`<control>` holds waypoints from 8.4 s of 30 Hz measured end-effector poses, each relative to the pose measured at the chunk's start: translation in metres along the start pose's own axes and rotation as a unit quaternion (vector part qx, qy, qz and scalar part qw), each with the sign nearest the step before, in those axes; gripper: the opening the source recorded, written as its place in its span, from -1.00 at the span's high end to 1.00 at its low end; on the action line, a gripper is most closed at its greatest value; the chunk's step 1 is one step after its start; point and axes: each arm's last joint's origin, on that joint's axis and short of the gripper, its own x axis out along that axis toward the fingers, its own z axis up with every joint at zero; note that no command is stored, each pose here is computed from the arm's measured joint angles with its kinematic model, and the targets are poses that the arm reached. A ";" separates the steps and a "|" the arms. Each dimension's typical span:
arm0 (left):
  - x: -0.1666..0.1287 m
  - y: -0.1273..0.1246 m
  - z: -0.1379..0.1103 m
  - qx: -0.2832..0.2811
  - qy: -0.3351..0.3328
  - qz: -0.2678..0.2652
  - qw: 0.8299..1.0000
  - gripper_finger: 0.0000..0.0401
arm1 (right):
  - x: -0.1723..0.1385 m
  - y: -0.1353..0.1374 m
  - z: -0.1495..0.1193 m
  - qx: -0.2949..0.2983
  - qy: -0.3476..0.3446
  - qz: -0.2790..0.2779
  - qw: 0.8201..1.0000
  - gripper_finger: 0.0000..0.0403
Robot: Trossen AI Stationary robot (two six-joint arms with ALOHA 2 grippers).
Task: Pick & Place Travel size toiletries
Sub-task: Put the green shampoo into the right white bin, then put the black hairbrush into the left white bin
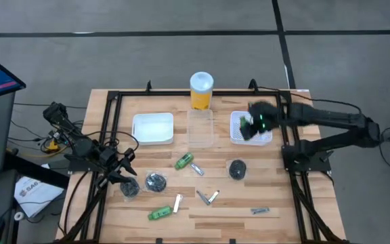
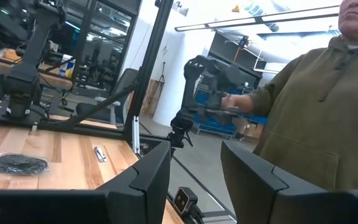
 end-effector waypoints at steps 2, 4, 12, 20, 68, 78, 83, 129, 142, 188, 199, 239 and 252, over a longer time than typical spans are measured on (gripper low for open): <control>0.000 0.000 0.000 0.000 0.000 0.000 1.000 0.30 | 0.002 -0.010 0.013 -0.025 0.014 -0.034 0.999 0.34; 0.000 0.000 0.000 0.000 0.001 0.000 1.000 0.30 | 0.006 -0.018 0.023 -0.042 0.030 -0.060 0.997 0.33; 0.000 0.000 0.000 0.000 0.000 -0.001 1.000 0.30 | 0.044 -0.031 0.029 -0.185 0.147 -0.109 0.965 0.33; 0.000 0.000 0.000 0.000 -0.002 -0.001 1.000 0.30 | 0.073 -0.038 0.035 -0.249 0.193 -0.115 0.942 0.33; 0.000 0.000 0.001 -0.002 -0.006 -0.002 1.000 0.30 | 0.105 -0.043 0.040 0.150 0.164 -0.180 0.958 0.24; 0.000 -0.001 0.002 -0.002 -0.009 -0.003 1.000 0.30 | 0.141 -0.052 0.037 0.142 0.219 -0.209 0.942 0.22; 0.000 -0.001 0.002 -0.002 -0.008 -0.003 1.000 0.30 | 0.146 -0.053 0.034 0.137 0.235 -0.215 0.938 0.20; 0.000 -0.001 0.005 -0.007 -0.024 -0.007 1.000 0.30 | -0.010 0.072 -0.120 0.025 0.122 0.026 0.992 -0.34; -0.016 -0.006 0.053 -0.003 -0.283 0.026 0.959 0.30 | -0.024 0.089 -0.142 0.040 0.099 0.103 0.989 -0.34; 0.146 0.024 0.016 -0.363 0.427 0.460 0.689 -0.38 | -0.112 0.049 -0.102 -0.121 -0.125 0.329 0.928 -0.34; 0.101 0.026 0.027 -0.345 0.344 0.675 0.554 -0.23 | -0.109 0.046 -0.104 -0.131 -0.116 0.310 0.934 -0.34; 0.122 0.068 -0.062 -0.358 0.324 0.703 0.523 -0.35 | -0.108 0.044 -0.105 -0.137 -0.113 0.302 0.937 -0.34; 0.108 0.070 -0.068 -0.382 0.312 0.692 0.528 0.04 | -0.107 0.044 -0.105 -0.138 -0.112 0.299 0.937 -0.34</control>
